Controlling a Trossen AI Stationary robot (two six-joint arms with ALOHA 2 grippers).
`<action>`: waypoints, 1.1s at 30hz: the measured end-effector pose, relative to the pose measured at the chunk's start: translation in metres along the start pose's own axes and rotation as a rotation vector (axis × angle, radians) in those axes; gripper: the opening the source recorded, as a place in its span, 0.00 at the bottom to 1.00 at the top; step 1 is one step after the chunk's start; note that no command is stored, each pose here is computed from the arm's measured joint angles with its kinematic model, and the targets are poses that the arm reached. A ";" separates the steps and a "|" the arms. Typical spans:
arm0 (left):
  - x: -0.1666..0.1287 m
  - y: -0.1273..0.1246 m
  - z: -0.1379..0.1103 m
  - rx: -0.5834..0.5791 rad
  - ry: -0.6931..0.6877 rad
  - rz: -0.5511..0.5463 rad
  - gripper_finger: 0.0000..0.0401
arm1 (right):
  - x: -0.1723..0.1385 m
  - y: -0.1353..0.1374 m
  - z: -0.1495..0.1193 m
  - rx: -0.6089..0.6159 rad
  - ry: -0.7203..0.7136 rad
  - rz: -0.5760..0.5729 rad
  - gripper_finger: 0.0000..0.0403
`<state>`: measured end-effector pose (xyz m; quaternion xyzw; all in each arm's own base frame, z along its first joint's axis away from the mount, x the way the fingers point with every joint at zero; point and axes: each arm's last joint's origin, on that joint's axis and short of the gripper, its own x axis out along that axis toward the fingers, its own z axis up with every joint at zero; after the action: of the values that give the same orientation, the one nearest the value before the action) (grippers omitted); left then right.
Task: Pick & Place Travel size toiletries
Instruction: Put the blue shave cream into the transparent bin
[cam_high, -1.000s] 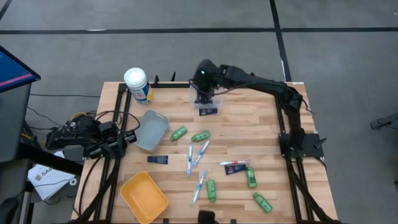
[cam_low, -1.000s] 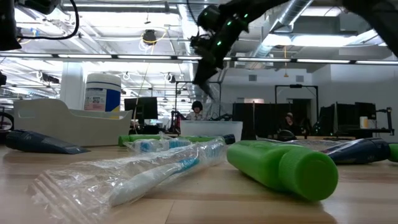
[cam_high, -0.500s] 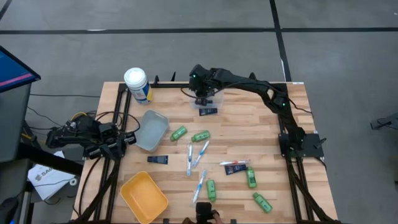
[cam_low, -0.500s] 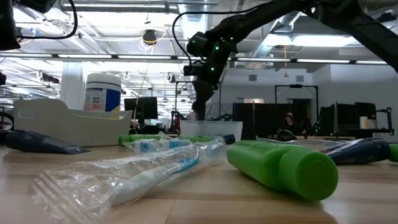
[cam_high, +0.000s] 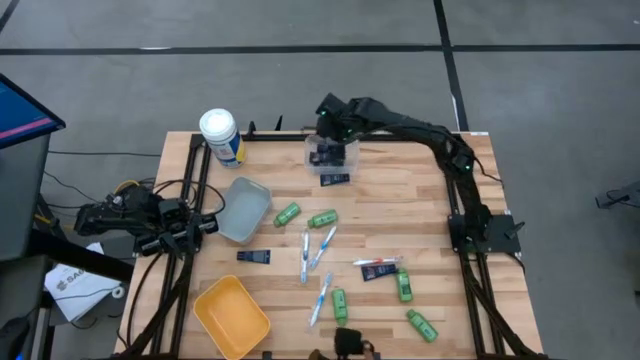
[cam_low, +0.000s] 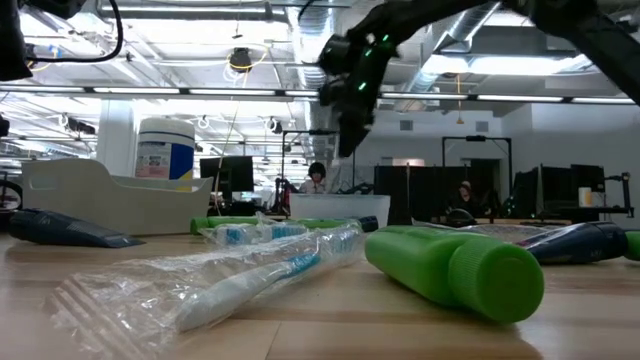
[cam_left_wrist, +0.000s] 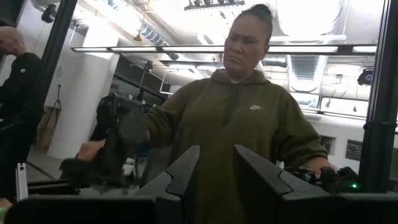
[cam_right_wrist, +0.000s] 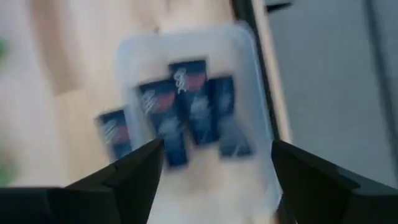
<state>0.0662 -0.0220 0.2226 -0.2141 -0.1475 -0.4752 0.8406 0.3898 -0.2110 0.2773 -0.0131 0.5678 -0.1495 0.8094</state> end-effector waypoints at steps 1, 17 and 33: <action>0.000 0.000 0.000 0.000 -0.001 0.000 0.23 | -0.011 -0.002 -0.005 0.024 0.006 0.034 0.71; 0.000 0.000 0.000 0.001 0.000 0.001 0.23 | -0.094 0.034 -0.141 0.504 -0.382 0.055 0.70; 0.000 0.000 0.000 0.001 -0.001 0.001 0.23 | -0.063 0.203 -0.198 0.157 -0.143 0.396 0.70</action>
<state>0.0662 -0.0219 0.2227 -0.2138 -0.1481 -0.4748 0.8408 0.2335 0.0284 0.2259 0.1510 0.4871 -0.0301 0.8597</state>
